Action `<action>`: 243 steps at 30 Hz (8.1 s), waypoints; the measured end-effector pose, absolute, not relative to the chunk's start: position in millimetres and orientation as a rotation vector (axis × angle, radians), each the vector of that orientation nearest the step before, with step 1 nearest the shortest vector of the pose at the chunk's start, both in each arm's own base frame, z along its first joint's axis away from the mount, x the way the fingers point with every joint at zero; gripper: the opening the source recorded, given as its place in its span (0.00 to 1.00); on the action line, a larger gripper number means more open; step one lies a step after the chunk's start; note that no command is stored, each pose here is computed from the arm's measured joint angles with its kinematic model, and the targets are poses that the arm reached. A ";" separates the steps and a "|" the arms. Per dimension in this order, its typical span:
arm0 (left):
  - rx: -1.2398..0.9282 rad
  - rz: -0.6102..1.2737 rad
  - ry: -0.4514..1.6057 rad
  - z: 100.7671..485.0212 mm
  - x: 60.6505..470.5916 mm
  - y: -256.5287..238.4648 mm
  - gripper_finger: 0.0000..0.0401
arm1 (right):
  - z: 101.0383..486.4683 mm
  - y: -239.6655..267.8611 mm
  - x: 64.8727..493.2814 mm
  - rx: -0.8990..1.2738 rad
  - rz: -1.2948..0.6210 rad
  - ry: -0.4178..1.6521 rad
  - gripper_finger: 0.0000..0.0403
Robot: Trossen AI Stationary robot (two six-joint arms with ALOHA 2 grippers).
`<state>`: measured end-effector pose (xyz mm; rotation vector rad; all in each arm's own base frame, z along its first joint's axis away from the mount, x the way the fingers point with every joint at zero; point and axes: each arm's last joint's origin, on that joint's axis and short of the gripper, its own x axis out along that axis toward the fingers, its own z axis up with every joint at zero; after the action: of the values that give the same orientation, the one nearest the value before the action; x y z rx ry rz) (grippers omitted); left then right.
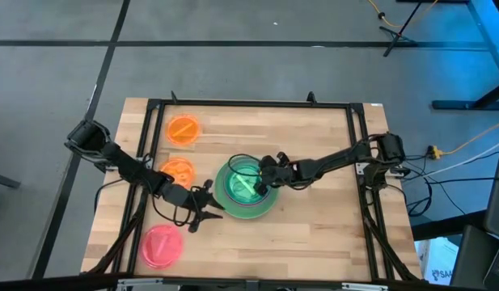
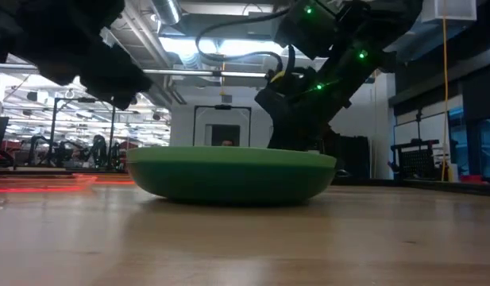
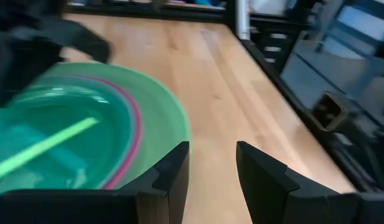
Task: Stack plastic plates
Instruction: Stack the light green plate on the blue plate, then stack the orange plate on the light green plate, then stack the orange plate on the orange plate
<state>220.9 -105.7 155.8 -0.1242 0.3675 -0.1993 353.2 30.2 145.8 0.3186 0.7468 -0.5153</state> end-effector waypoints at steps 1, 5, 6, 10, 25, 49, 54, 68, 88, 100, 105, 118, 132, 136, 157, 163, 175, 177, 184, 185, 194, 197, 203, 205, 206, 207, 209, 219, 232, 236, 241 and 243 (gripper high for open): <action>-0.122 -0.175 0.364 155.8 221.6 -104.0 0.31 | 145.8 30.2 353.3 0.297 -0.506 0.752 0.07; -0.124 -0.065 0.364 154.6 226.6 -90.2 0.32 | 149.0 30.0 351.8 0.201 -0.467 0.776 0.21; -0.135 -0.027 0.376 153.4 227.9 -84.8 0.33 | 152.1 29.9 351.0 0.175 -0.456 0.776 0.25; -0.164 0.109 0.475 153.7 237.6 -61.4 0.42 | 173.9 34.0 345.7 0.072 -0.406 0.743 0.37; -0.011 0.656 0.990 198.2 247.0 24.3 0.52 | 188.3 99.4 266.4 -0.161 -0.342 0.682 0.44; -0.279 0.995 1.413 126.6 203.8 135.7 0.46 | 140.2 124.1 218.0 0.000 -0.274 0.643 0.44; -0.278 0.998 1.396 128.0 204.2 135.9 0.30 | 140.2 124.1 218.0 0.000 -0.274 0.643 0.44; -0.119 0.992 1.368 135.5 221.1 125.2 0.01 | 139.7 124.3 218.1 0.013 -0.256 0.657 0.44; 0.133 0.518 1.004 238.6 320.1 -10.6 0.01 | 140.4 145.6 207.3 0.051 -0.133 0.663 0.44; 0.054 0.108 0.697 243.9 341.7 -114.4 0.00 | 142.1 180.4 176.4 0.019 -0.057 0.596 0.44; 0.099 0.111 0.802 218.0 345.1 -119.9 0.00 | 141.8 183.9 172.5 0.040 -0.046 0.597 0.44; 0.114 0.211 0.985 195.4 343.2 -97.6 0.17 | 141.7 184.6 171.4 0.042 -0.044 0.598 0.44; 0.025 0.370 1.316 194.1 293.5 -109.3 0.37 | 141.6 183.9 171.8 0.040 -0.052 0.594 0.44; 0.031 0.483 1.323 194.4 277.9 -123.0 0.35 | 141.6 183.9 171.8 0.040 -0.052 0.594 0.44; -0.106 0.725 1.274 161.7 187.5 -124.5 0.35 | 135.3 180.0 168.1 0.053 -0.061 0.616 0.44; -0.102 0.722 1.288 145.9 175.1 -114.7 0.35 | 133.9 178.5 167.5 0.065 -0.075 0.611 0.44; -0.087 0.755 1.321 125.6 162.7 -99.8 0.33 | 134.3 178.2 167.7 0.063 -0.088 0.598 0.44; -0.065 0.748 1.324 124.3 161.5 -98.7 0.30 | 134.2 178.2 167.7 0.062 -0.088 0.598 0.44; -0.034 0.744 1.334 120.6 158.5 -96.3 0.10 | 134.2 178.2 167.7 0.062 -0.089 0.599 0.44; -0.024 0.737 1.339 120.5 158.4 -96.2 0.07 | 134.3 178.2 167.7 0.062 -0.089 0.598 0.44; 0.040 0.735 1.344 123.1 158.7 -95.1 0.01 | 134.2 178.1 167.6 0.062 -0.089 0.599 0.44; 0.061 0.737 1.318 131.5 164.5 -98.3 0.01 | 134.3 178.1 167.6 0.062 -0.089 0.599 0.44; 0.146 0.640 1.232 159.6 187.9 -112.0 0.01 | 134.3 178.1 167.6 0.062 -0.089 0.599 0.44; 0.179 0.585 1.211 170.4 196.5 -117.5 0.01 | 134.2 178.1 167.6 0.062 -0.089 0.599 0.44; 0.191 0.562 1.199 176.0 200.6 -120.1 0.01 | 134.3 178.1 167.6 0.062 -0.089 0.599 0.44; 0.200 0.542 1.181 182.4 205.0 -122.8 0.01 | 134.2 178.1 167.6 0.062 -0.089 0.599 0.44; 0.214 0.509 1.144 194.8 213.7 -127.0 0.01 | 134.2 178.1 167.7 0.062 -0.089 0.599 0.44; 0.276 0.334 0.907 226.9 259.4 -132.3 0.01 | 134.3 178.2 167.8 0.063 -0.089 0.598 0.44; 0.268 0.130 0.815 198.6 322.2 -110.0 0.01 | 134.4 178.3 167.8 0.065 -0.087 0.599 0.44; 0.264 0.142 0.850 190.7 326.1 -102.7 0.03 | 134.4 178.3 167.8 0.064 -0.087 0.600 0.44; 0.253 0.165 0.869 189.7 326.4 -96.6 0.13 | 134.4 178.4 167.8 0.064 -0.086 0.600 0.44; 0.233 0.162 0.879 189.4 325.8 -97.1 0.19 | 134.4 178.3 167.8 0.063 -0.087 0.600 0.44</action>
<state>325.8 -97.1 189.4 0.2331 0.8788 0.1618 167.8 178.3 134.4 0.0634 0.6002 -0.0868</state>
